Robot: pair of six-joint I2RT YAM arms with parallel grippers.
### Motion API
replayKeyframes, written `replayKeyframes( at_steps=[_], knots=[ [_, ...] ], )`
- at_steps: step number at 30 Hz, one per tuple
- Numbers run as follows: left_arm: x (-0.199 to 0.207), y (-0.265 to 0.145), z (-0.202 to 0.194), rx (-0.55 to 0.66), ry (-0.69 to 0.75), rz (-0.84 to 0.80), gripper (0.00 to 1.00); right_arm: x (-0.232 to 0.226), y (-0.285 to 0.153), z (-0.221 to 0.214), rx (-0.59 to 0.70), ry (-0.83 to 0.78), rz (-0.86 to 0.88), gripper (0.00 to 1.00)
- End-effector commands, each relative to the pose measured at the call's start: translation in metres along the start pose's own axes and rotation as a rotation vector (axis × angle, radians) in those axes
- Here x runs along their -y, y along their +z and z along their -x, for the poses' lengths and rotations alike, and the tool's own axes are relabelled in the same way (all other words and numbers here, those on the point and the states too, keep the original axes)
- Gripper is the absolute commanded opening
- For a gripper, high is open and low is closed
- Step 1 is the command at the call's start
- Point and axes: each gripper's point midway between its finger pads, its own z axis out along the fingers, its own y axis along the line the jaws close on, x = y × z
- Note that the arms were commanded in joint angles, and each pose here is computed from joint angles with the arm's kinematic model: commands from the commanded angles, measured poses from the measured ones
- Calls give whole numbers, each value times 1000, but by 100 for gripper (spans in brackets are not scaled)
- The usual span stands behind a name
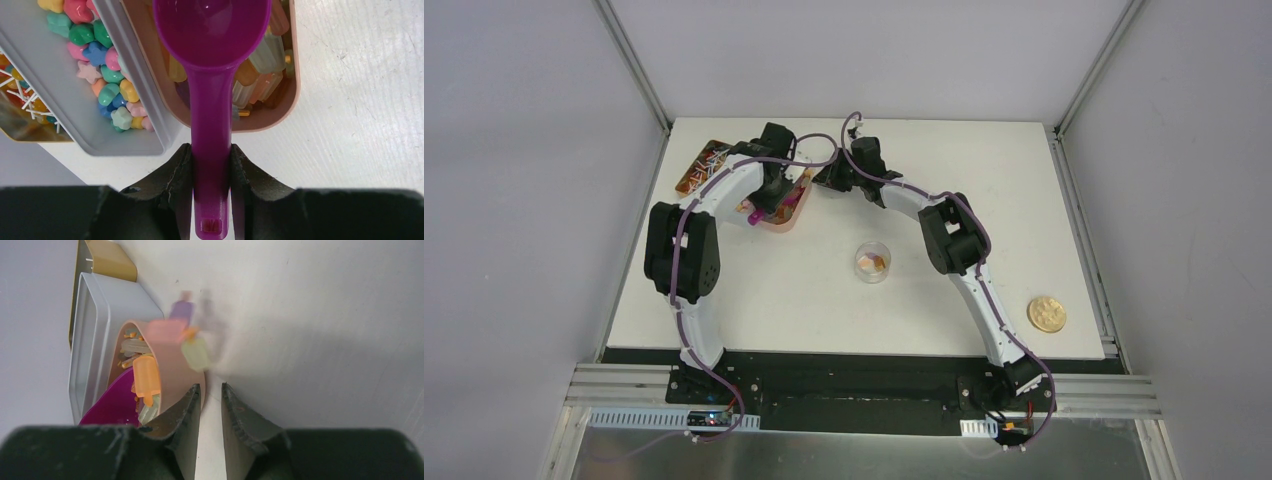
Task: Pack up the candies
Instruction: Scoop the fake candies from the storage box.
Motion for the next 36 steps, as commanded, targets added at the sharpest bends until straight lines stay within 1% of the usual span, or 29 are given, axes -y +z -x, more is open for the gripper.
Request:
replayKeyframes(
  at_steps=[1, 10, 19, 25, 32, 36],
  knots=[
    [-6, -10, 23, 104, -6, 16, 0, -36, -1, -8, -19, -45, 94, 25],
    [-13, -15, 19, 106, -26, 37, 0, -39, -1, -8, -21, -50, 107, 24],
    [-17, -18, 9, 106, -34, 51, 0, -44, -11, 5, 2, -73, 114, 25],
    [-22, -24, 16, 188, -27, 77, 0, -50, -20, 20, 26, -88, 120, 25],
    [-27, -27, 13, 235, -25, 107, 0, -60, -34, 36, 50, -111, 129, 25],
    [-26, -26, 9, 236, -25, 106, 0, -63, -43, 43, 58, -124, 127, 24]
  ],
)
